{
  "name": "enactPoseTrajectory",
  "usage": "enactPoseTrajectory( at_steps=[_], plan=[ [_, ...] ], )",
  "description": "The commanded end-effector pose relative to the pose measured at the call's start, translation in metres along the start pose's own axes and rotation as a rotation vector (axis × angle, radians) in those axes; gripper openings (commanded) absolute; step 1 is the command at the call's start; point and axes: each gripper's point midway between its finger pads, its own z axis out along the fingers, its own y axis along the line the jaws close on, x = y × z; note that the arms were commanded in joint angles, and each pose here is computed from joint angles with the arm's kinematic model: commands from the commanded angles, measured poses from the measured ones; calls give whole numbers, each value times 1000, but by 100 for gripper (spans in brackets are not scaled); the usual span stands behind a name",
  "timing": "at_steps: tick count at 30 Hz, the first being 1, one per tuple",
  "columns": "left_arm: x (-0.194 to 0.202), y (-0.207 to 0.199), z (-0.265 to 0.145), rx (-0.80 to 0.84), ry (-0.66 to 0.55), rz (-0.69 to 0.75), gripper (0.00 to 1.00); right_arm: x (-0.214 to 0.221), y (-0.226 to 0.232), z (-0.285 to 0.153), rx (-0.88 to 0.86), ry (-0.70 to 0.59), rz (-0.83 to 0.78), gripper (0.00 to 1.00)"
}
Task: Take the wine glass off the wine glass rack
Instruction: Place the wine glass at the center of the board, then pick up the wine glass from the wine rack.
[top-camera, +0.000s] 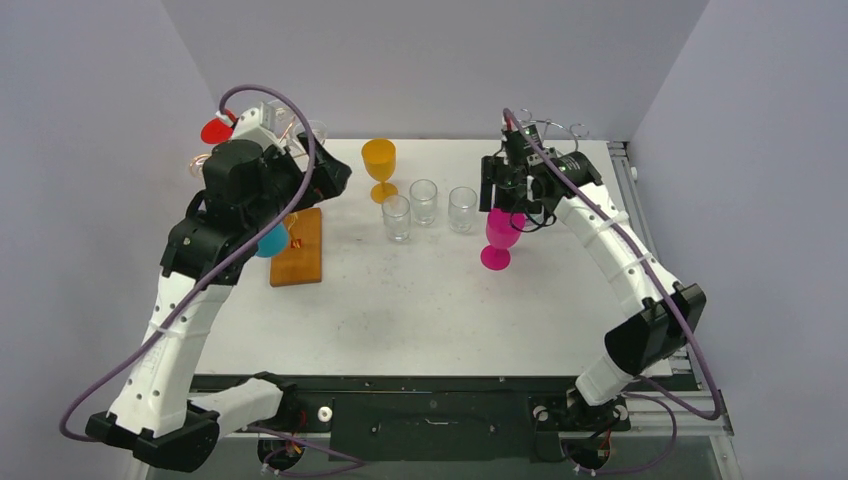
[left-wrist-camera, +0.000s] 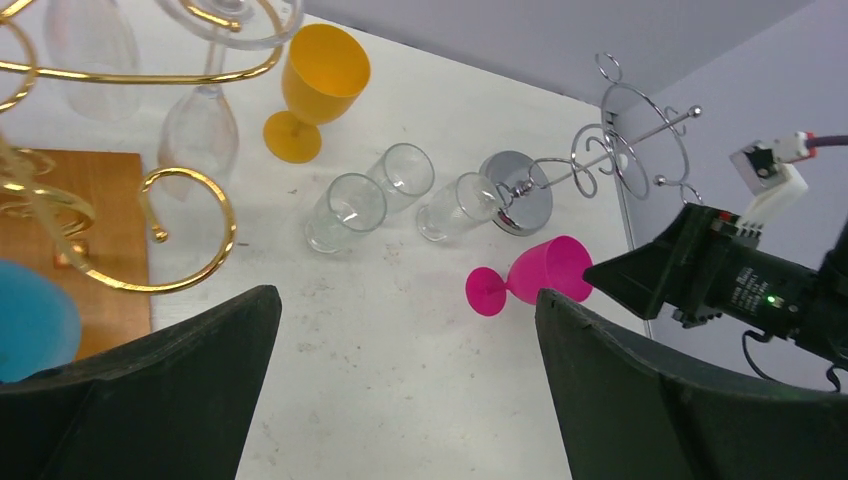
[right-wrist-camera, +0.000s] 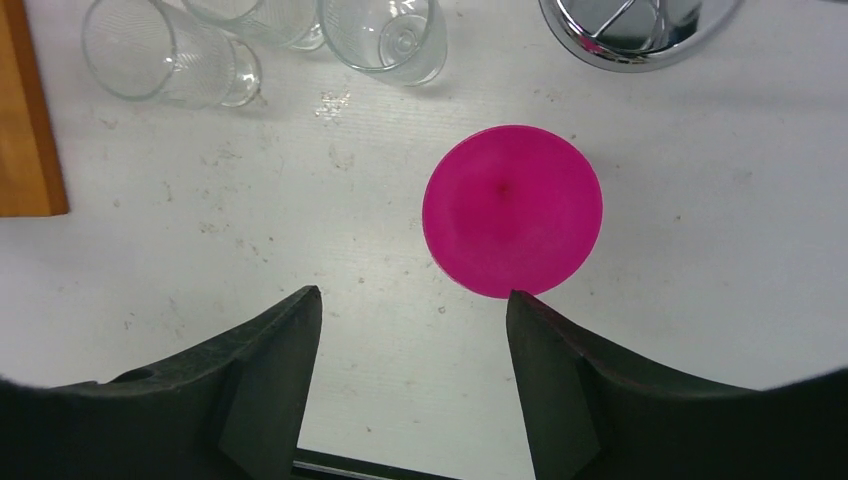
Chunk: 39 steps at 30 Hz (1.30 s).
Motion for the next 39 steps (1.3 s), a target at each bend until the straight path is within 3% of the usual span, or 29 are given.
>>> enactPoseTrajectory(
  at_steps=[1, 4, 9, 19, 26, 32, 39],
  plan=[
    [-32, 19, -43, -110, -139, -45, 98, -19, 12, -31, -99, -132, 46, 64],
    [-36, 43, -62, -230, -166, -56, 100, -17, 21, -36, -157, -149, 58, 65],
    [-37, 68, -92, -357, -192, -88, 91, -16, 32, -42, -231, -174, 64, 65],
    [-29, 99, -100, -490, -177, -173, 79, -6, 49, -49, -343, -172, 62, 65],
    [-16, 107, -82, -432, -147, -321, 67, -3, 48, -55, -359, -187, 59, 65],
    [-18, 112, -61, -332, -210, -509, 54, 0, 47, -64, -375, -202, 58, 65],
    [-15, 114, -43, -254, -232, -637, 49, 2, 45, -69, -377, -214, 55, 65]
  ],
)
